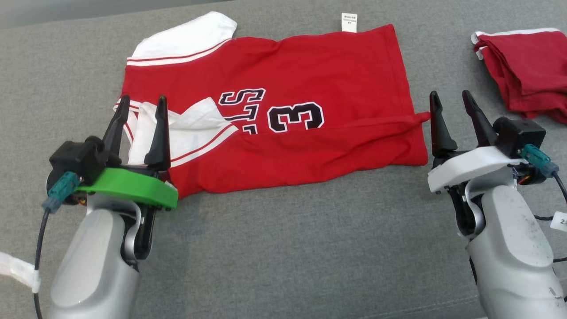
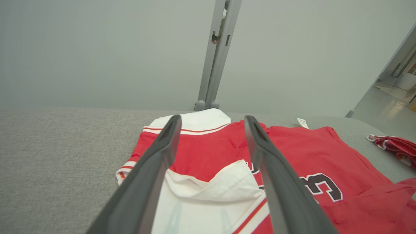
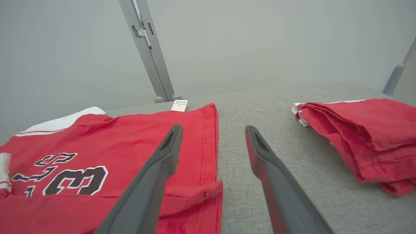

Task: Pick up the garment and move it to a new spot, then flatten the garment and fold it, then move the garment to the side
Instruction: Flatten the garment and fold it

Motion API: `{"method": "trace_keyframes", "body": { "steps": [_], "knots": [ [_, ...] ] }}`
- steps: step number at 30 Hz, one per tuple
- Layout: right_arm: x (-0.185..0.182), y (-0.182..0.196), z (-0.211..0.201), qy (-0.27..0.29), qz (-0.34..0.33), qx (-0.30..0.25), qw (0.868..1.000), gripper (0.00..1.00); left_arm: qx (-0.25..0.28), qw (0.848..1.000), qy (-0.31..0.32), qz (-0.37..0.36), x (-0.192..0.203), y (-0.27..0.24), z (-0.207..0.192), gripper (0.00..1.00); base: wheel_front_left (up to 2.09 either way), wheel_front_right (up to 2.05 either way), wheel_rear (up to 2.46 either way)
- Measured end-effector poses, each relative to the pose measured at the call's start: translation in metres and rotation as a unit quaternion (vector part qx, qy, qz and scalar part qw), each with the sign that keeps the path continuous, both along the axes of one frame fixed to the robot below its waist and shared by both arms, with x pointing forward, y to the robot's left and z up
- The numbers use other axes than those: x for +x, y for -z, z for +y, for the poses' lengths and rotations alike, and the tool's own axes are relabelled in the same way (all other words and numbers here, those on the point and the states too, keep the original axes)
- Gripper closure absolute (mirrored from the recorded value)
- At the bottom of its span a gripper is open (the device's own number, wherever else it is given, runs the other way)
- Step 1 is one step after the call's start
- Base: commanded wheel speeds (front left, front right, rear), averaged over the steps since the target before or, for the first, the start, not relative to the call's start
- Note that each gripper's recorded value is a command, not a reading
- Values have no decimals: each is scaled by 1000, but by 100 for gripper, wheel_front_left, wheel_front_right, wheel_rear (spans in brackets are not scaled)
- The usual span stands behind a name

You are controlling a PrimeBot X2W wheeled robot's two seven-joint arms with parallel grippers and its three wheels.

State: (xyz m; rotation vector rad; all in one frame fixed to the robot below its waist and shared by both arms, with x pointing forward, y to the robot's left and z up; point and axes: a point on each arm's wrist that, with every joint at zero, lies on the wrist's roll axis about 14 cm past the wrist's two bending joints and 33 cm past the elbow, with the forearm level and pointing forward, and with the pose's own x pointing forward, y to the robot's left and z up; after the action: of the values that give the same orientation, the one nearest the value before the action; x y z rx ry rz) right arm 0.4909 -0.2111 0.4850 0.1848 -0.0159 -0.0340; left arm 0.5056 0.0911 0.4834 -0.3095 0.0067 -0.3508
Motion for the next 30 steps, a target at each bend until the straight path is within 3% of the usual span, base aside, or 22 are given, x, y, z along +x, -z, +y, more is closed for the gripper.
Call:
{"method": "trace_keyframes", "body": {
  "steps": [7, 15, 22, 30],
  "knots": [
    [-27, -2, -3, 1, -3, -46, 999, 0, -16, 998, -33, 42, -38, 22, 24, 0, 0, 0, 0],
    [-54, 8, 12, -22, 27, -48, 998, 0, -47, 979, -60, 190, -86, 70, 44, 0, 0, 0, 0],
    [-61, 12, 16, -30, 42, -46, 998, 0, -66, 955, -67, 280, -97, 96, 46, 0, 0, 0, 0],
    [-66, 32, 6, -20, 84, -40, 995, 0, -103, 951, -81, 281, -79, 101, 45, 0, 0, 0, 0]
  ]
}}
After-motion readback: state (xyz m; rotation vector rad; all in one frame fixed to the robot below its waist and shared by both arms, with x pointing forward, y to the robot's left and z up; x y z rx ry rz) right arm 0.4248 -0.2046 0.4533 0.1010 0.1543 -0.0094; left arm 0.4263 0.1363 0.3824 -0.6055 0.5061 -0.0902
